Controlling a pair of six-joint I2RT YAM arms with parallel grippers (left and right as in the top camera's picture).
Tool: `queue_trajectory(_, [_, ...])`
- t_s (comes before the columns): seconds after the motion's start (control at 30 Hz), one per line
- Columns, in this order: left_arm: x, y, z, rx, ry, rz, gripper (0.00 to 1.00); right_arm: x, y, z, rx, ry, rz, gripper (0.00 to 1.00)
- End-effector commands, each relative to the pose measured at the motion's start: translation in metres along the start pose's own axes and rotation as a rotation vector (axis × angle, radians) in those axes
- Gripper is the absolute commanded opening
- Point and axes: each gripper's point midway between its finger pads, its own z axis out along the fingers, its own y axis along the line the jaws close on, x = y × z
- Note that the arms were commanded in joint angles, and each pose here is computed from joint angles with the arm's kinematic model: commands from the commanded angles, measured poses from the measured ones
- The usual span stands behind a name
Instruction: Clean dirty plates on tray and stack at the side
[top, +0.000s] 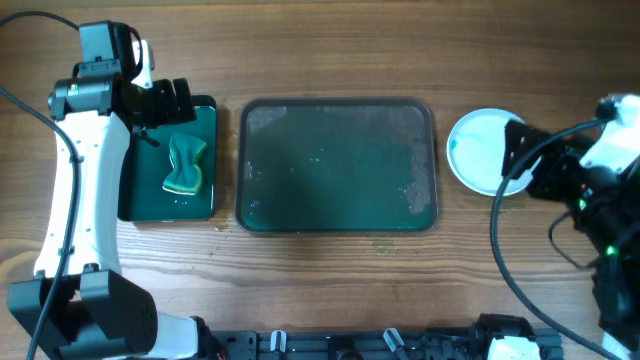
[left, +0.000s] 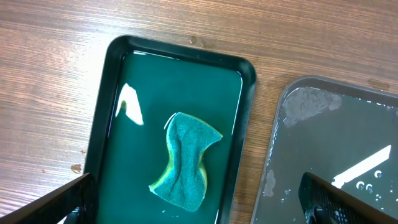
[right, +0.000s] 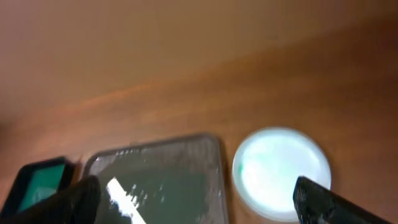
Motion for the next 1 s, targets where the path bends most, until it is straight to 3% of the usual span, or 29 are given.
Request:
queue_trajectory(0.0, [0.0, -0.002, 0.002, 0.017, 0.006, -0.008, 1.0, 0.007, 0.001, 0.008, -0.013, -0.069, -0.19, 1.0])
queue_trajectory(0.13, [0.0, -0.002, 0.002, 0.017, 0.006, -0.008, 1.0, 0.026, 0.011, 0.013, -0.073, -0.193, -0.301, 1.0])
queue_trajectory(0.3, [0.0, -0.002, 0.002, 0.017, 0.006, -0.008, 1.0, 0.067, 0.002, 0.03, -0.102, -0.33, -0.299, 1.0])
queue_trajectory(0.57, [0.0, -0.002, 0.002, 0.017, 0.006, -0.008, 1.0, 0.141, -0.013, 0.06, -0.15, -0.42, -0.27, 1.0])
queue_trajectory(0.97, [0.0, -0.002, 0.002, 0.017, 0.006, -0.008, 1.0, 0.174, -0.02, 0.07, -0.18, -0.465, -0.218, 1.0])
